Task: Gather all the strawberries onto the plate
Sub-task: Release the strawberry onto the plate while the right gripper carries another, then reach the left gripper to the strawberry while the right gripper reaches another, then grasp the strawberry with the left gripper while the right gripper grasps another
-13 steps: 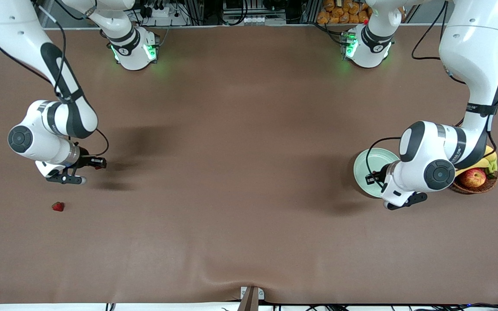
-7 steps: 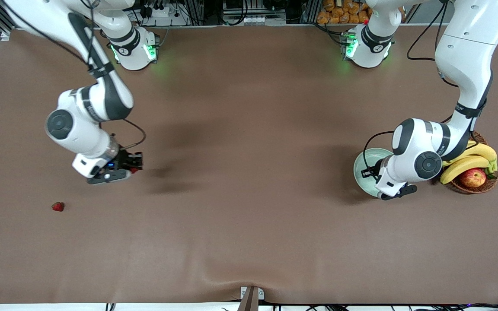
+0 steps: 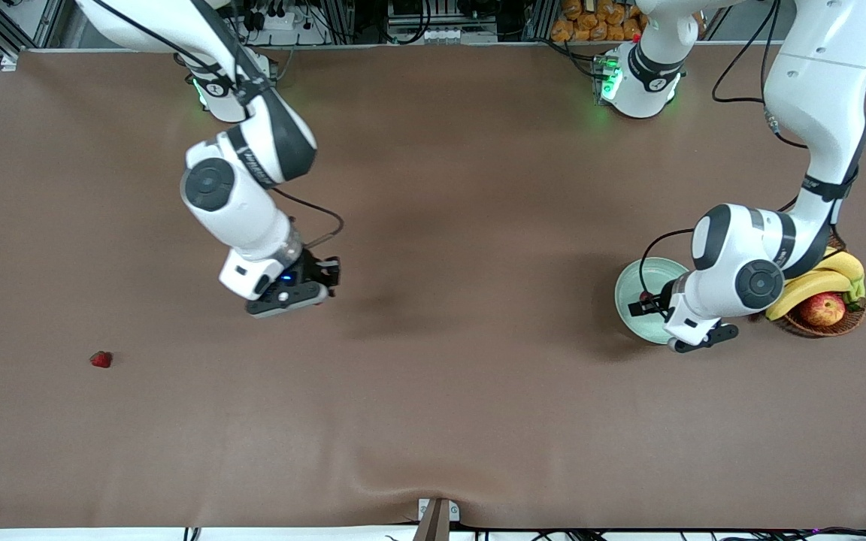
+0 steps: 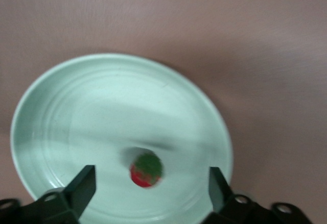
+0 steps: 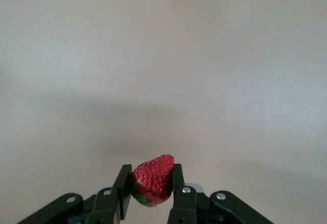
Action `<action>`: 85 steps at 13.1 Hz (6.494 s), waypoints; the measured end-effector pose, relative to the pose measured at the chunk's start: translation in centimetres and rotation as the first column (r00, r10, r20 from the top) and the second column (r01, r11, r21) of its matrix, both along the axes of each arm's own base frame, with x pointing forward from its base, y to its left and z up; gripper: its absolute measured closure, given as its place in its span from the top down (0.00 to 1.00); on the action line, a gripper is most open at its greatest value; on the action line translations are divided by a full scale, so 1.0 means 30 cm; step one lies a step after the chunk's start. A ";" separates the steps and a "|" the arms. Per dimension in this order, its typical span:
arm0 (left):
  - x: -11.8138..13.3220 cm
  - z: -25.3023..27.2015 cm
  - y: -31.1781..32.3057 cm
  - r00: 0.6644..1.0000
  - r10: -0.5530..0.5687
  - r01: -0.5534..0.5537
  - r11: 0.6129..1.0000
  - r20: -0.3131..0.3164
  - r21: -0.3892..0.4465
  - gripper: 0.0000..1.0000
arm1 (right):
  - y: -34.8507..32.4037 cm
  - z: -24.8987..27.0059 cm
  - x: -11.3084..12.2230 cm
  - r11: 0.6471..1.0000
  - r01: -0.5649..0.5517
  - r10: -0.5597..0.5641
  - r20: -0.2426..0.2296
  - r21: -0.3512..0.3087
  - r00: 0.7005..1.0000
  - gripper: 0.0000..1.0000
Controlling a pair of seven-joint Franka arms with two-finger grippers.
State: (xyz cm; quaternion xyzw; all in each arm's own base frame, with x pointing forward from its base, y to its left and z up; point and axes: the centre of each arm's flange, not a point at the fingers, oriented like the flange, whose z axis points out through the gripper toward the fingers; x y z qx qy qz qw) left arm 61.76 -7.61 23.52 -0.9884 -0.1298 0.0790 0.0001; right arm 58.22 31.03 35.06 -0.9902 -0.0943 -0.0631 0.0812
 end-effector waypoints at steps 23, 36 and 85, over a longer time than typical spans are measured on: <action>0.080 0.262 -0.273 0.987 0.158 -0.160 0.984 -0.034 -0.072 1.00 | 0.728 -0.525 -0.162 0.931 0.323 -0.326 -0.011 0.172 0.945 0.36; -0.009 0.207 -0.672 0.964 0.263 -0.265 0.963 -0.047 -0.051 1.00 | 0.374 0.021 0.132 0.943 0.331 -0.334 0.071 0.039 0.940 1.00; 0.074 0.145 -0.883 0.834 0.552 -0.548 0.828 0.000 -0.118 0.36 | -1.703 -0.578 0.369 0.888 -0.410 0.378 -0.176 -0.208 0.909 0.41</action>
